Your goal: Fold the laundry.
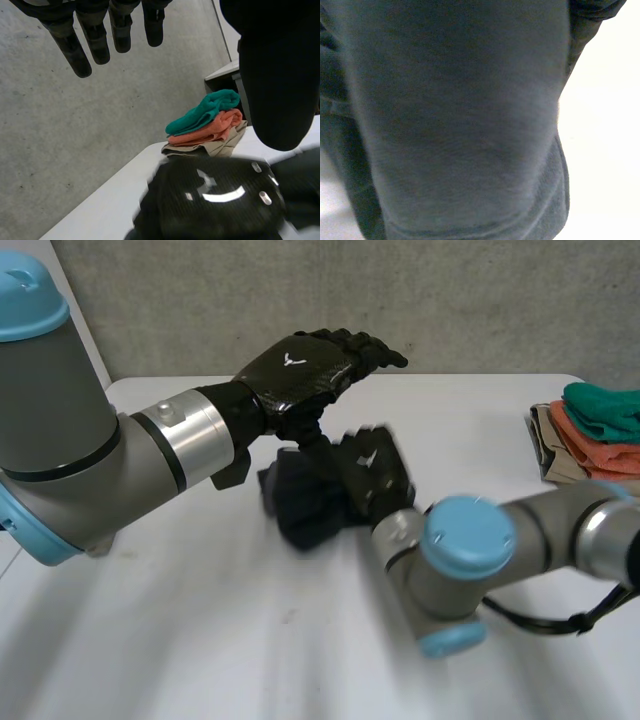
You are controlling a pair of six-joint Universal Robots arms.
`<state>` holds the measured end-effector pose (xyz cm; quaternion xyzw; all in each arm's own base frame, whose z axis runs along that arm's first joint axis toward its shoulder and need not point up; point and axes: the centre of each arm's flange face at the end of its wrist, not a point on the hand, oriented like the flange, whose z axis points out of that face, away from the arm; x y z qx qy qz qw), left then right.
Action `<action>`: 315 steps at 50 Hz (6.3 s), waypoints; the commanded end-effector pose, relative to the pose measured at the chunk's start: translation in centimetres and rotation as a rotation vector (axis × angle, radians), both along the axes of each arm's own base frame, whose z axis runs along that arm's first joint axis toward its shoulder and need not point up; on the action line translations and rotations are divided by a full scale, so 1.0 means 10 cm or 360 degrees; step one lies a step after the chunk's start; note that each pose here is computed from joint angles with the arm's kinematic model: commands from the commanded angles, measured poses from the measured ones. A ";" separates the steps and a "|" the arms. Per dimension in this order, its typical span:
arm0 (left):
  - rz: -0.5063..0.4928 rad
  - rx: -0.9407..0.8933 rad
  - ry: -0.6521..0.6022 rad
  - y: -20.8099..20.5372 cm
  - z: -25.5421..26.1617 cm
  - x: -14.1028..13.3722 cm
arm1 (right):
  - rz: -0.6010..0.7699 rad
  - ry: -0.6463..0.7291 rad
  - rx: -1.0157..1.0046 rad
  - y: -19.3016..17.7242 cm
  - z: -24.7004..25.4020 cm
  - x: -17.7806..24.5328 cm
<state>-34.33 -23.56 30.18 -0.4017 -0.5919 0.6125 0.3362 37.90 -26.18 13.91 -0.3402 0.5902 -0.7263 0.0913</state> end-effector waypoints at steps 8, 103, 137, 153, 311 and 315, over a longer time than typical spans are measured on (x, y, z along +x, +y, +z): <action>0.0083 -0.0133 0.0080 0.01 0.33 0.08 | -0.0448 -0.0401 -0.0476 -1.11 1.51 -1.09; 0.1293 -0.0361 -0.0864 -2.27 -1.27 2.42 | 0.0097 0.0496 0.0202 0.31 0.31 -1.15; 0.0620 -0.0436 0.0106 -0.58 0.14 0.55 | -0.0351 0.0172 0.0294 -0.07 0.44 -1.62; 0.0275 0.0037 -0.0349 -0.21 -1.49 -0.26 | -0.0473 -0.0031 0.0380 -0.24 0.52 -1.82; 0.0694 -0.0837 0.0242 0.08 0.57 0.67 | 0.0160 -0.0422 0.0907 -1.02 0.36 -0.32; 0.0683 -0.0920 0.0299 0.29 0.75 0.75 | 0.0229 -0.0385 0.0953 -0.97 0.12 -0.11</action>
